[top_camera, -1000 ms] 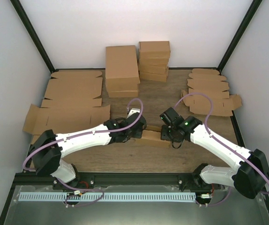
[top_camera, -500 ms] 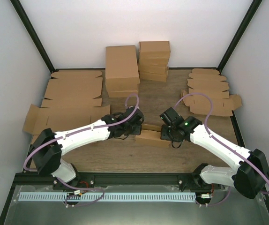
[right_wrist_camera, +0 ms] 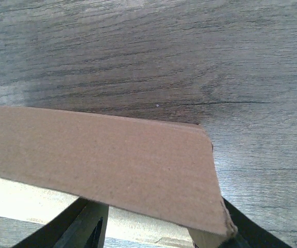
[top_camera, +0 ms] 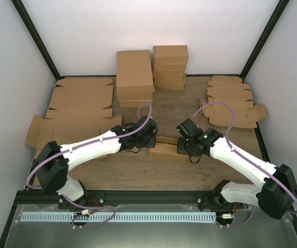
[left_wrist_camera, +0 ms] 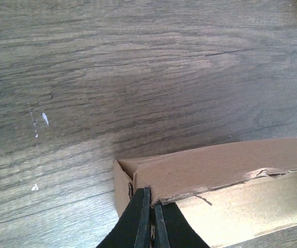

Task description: Fold the paper box

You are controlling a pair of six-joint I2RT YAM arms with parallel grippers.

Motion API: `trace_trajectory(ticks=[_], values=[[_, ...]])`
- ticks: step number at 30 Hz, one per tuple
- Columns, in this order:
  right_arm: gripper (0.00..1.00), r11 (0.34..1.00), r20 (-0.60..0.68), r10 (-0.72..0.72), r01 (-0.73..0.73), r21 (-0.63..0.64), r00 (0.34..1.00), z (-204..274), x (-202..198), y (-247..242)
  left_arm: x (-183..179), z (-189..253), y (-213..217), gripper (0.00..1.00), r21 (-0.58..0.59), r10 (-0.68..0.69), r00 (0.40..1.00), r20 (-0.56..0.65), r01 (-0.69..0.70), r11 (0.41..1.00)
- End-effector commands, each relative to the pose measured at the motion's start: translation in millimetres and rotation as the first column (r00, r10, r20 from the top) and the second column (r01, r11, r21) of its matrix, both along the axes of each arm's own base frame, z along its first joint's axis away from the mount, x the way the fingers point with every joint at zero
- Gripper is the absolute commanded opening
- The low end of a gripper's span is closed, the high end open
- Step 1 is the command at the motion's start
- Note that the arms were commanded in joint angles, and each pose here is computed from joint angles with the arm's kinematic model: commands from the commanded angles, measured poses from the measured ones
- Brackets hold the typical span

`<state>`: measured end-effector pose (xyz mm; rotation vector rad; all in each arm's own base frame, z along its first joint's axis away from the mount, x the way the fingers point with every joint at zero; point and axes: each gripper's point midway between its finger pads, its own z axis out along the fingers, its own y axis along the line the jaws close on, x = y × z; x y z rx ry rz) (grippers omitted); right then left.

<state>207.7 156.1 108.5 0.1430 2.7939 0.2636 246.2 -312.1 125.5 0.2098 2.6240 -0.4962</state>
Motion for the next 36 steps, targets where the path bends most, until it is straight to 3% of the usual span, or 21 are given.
trace_trajectory(ticks=[1, 11, 18, 21, 26, 30, 34, 36], values=[[0.48, 1.0, -0.087, 0.026, -0.025, 0.013, 0.996, -20, -14, 6, -26, -34, 21, 0.04, 0.105, -0.03, 0.994, -0.104, 0.041, 0.994], [0.48, 1.0, -0.086, 0.019, -0.019, 0.01, 0.996, -19, -13, 6, -40, -51, 31, 0.04, 0.144, -0.029, 0.994, -0.104, 0.044, 0.989], [0.48, 1.0, -0.078, 0.023, -0.023, 0.001, 0.997, -18, -11, 5, -38, -54, 47, 0.04, 0.265, -0.03, 0.997, -0.071, 0.048, 0.963], [0.49, 1.0, -0.07, 0.023, -0.024, -0.005, 0.997, -15, -9, 4, -42, -52, 42, 0.04, 0.23, -0.039, 0.996, -0.084, 0.057, 0.972], [0.65, 0.996, -0.029, 0.082, -0.082, 0.019, 0.996, -8, -9, 8, -47, -53, 37, 0.04, 0.169, -0.016, 0.997, -0.079, 0.03, 0.985], [0.7, 0.993, 0.018, 0.108, -0.109, 0.038, 0.994, 6, -9, 7, -44, -51, 34, 0.04, 0.153, 0.005, 0.999, -0.037, 0.001, 0.988], [0.99, 0.984, 0.022, 0.142, -0.143, 0.105, 0.99, 15, -18, 14, -44, -48, 27, 0.04, 0.119, 0.022, 1.0, -0.011, -0.02, 0.993], [1.0, 0.98, -0.004, 0.149, -0.147, 0.136, 0.989, 9, -26, 16, -44, -49, 25, 0.04, 0.116, 0.026, 1.0, -0.004, -0.026, 0.993]])
